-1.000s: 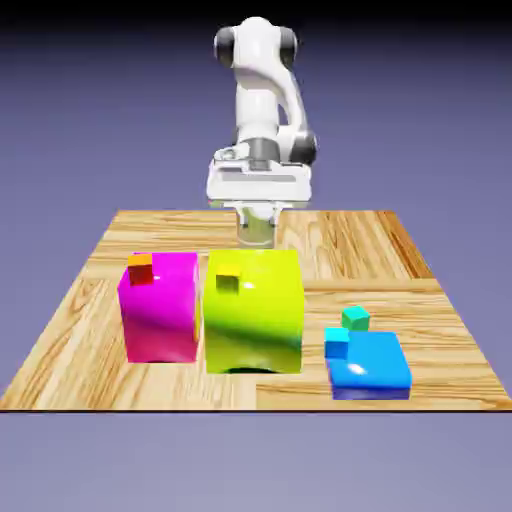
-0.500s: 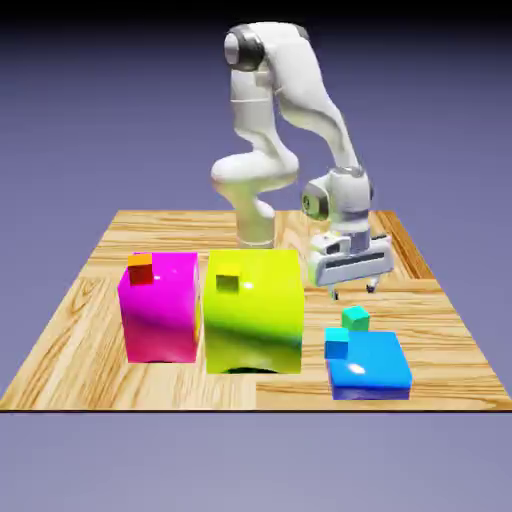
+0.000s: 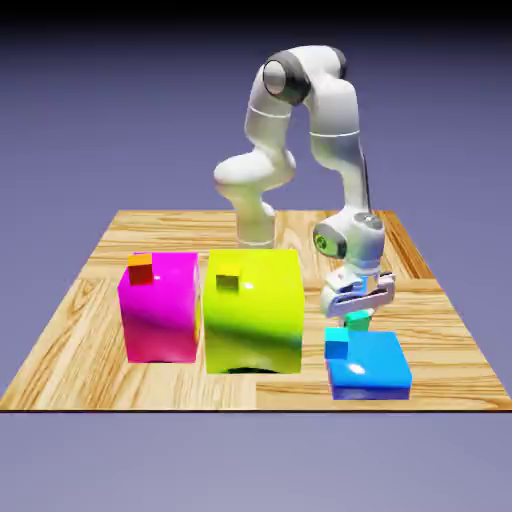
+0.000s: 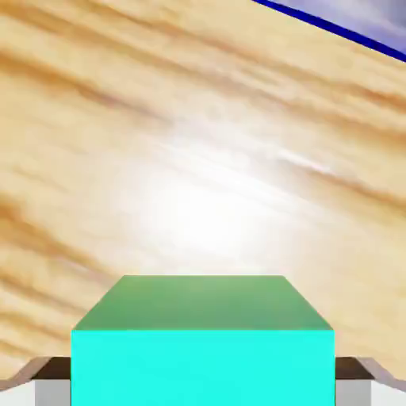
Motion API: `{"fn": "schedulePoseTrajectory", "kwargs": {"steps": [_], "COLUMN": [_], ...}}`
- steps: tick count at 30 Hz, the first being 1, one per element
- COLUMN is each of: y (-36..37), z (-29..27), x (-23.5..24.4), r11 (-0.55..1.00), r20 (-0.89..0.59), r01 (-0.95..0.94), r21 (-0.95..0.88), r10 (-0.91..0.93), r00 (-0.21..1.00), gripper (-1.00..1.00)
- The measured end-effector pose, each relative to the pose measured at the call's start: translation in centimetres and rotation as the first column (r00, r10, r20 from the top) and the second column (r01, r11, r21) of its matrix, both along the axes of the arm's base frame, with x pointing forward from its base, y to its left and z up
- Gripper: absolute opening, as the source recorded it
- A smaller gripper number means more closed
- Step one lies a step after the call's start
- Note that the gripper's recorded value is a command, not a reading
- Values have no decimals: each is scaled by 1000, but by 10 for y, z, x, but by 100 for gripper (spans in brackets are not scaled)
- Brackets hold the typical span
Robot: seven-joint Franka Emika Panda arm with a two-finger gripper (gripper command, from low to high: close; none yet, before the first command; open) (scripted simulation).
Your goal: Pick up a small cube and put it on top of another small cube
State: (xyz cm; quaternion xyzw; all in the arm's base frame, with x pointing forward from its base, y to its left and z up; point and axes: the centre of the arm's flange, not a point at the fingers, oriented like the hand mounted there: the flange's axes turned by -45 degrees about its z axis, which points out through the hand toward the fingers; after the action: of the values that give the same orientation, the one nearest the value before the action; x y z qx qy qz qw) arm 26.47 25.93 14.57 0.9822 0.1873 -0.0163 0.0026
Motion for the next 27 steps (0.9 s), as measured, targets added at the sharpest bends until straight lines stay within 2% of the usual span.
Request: {"fn": "schedulePoseTrajectory", "kwargs": {"steps": [7, 8, 15, 18, 21, 24, 27], "y": [-1, 5, -73, -144, -231, -322, -416], "z": [51, 57, 130, 169, 210, 249, 286], "x": [0, 13, 150, 198, 218, 212, 184], "r11": [1000, 1000, 1000, 994, 978, 949, 905], "r20": [0, 23, 118, 150, 141, 115, 82], "r01": [-1, -29, 24, 90, 191, 303, 420], "r21": [-1, 10, -18, -54, -80, -86, -75], "r10": [1, 29, -22, -81, -178, -292, -414], "r00": [1000, 999, 993, 985, 974, 949, 907], "gripper": [-100, -100, -100, -100, -100, -100, -100]}}
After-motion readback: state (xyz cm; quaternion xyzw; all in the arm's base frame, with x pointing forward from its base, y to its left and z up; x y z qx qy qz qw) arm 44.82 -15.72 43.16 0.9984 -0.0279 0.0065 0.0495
